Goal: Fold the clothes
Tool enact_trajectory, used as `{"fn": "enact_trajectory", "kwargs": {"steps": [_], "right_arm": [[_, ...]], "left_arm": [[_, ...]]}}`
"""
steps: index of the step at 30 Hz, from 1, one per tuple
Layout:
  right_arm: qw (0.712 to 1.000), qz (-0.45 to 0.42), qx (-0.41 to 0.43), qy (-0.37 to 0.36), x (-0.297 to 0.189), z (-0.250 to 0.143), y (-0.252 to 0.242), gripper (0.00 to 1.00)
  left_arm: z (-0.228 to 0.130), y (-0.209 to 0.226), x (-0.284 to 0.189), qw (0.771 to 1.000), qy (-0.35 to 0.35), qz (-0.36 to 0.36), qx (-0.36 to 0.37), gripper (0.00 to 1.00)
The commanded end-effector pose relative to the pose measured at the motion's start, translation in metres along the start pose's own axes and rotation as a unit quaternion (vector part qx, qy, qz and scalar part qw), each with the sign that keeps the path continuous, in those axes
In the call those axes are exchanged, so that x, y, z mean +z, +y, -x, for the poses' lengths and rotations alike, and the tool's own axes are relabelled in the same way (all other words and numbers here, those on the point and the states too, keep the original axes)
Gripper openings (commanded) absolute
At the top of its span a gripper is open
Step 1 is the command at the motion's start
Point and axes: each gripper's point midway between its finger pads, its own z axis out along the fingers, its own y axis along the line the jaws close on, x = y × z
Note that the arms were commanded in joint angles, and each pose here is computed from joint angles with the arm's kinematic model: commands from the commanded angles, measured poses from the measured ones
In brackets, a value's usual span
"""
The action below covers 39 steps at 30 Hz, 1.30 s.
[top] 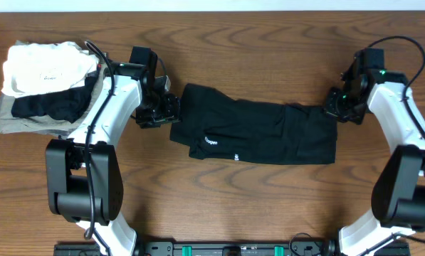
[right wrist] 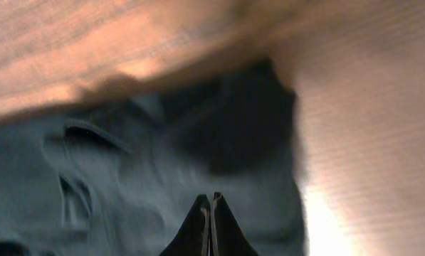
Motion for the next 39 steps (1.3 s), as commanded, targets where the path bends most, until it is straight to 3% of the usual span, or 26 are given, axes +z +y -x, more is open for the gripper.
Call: {"fn": "enact_trajectory", "kwargs": {"steps": [1, 13, 19, 24, 29, 33, 35, 39], "right_arm": [[0.999, 0.040, 0.008, 0.025, 0.024, -0.008, 0.010, 0.02], [0.994, 0.092, -0.001, 0.053, 0.080, -0.011, 0.039, 0.01], [0.990, 0.133, -0.016, 0.036, 0.063, 0.005, 0.064, 0.01], [0.994, 0.107, -0.018, 0.014, 0.028, 0.031, 0.059, 0.02], [0.999, 0.037, -0.007, 0.016, -0.009, 0.040, 0.032, 0.18], [0.998, -0.005, -0.028, 0.059, -0.019, 0.021, 0.014, 0.51], [0.995, -0.038, -0.036, 0.087, -0.022, 0.008, -0.004, 0.63], [0.991, -0.052, -0.045, 0.116, -0.021, -0.004, -0.027, 0.68]], "left_arm": [[0.002, -0.002, -0.002, 1.000, -0.003, -0.005, 0.011, 0.67], [0.002, -0.002, -0.002, 1.000, -0.003, -0.005, 0.011, 0.67], [0.000, -0.002, -0.001, 1.000, -0.001, -0.005, 0.011, 0.67], [-0.001, -0.001, 0.000, 1.000, 0.002, -0.004, 0.010, 0.67], [-0.002, 0.000, 0.002, 1.000, 0.003, -0.004, 0.010, 0.67], [0.003, -0.001, 0.002, 1.000, -0.007, -0.006, 0.013, 0.67], [0.004, -0.002, 0.002, 1.000, -0.009, -0.007, 0.013, 0.68], [0.004, -0.002, 0.002, 1.000, -0.009, -0.007, 0.013, 0.68]]}}
